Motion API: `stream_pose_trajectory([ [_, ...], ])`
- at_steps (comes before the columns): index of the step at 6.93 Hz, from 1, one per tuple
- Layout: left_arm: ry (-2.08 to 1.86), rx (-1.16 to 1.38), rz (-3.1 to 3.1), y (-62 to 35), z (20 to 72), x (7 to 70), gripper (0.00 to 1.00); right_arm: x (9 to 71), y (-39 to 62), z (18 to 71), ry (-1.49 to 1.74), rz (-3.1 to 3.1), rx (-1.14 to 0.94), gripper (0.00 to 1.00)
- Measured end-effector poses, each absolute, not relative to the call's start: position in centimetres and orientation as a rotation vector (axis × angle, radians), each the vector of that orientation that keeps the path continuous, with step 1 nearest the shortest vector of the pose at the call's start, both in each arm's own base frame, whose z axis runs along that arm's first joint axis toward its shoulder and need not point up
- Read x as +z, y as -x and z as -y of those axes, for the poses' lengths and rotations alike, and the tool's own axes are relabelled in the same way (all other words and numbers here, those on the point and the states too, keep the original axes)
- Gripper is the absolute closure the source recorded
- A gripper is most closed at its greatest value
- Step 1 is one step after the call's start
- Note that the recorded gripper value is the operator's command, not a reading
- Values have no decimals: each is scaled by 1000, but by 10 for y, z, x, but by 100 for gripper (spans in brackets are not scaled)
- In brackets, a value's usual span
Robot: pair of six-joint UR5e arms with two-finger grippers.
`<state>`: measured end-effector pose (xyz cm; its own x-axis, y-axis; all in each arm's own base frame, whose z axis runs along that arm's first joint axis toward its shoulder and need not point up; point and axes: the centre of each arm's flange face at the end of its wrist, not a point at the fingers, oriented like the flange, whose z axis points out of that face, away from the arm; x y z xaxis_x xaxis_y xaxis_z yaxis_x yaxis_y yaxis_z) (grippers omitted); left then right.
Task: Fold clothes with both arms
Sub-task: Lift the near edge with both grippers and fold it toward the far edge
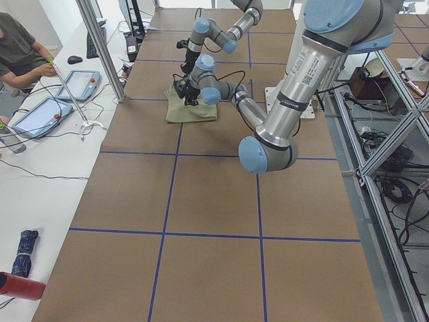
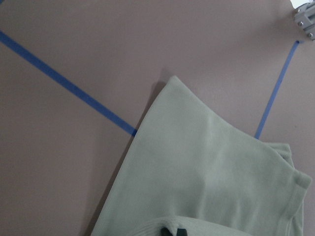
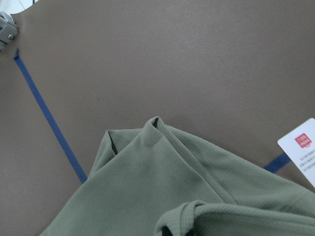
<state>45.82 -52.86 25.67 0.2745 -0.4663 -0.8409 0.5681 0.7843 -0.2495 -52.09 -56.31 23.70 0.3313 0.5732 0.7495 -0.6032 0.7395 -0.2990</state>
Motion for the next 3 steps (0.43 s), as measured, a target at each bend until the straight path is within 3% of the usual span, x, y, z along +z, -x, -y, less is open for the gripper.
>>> stream_pose_trajectory([
  [1, -132, -695, -1072, -471, 545, 267, 59, 244, 532, 577, -42, 956, 751, 1],
  [2, -167, -690, -1062, -483, 561, 286, 49, 254, 541, 587, -60, 953, 716, 0],
  [3, -226, -683, -1045, -486, 584, 305, 29, 265, 542, 602, -96, 940, 643, 0],
])
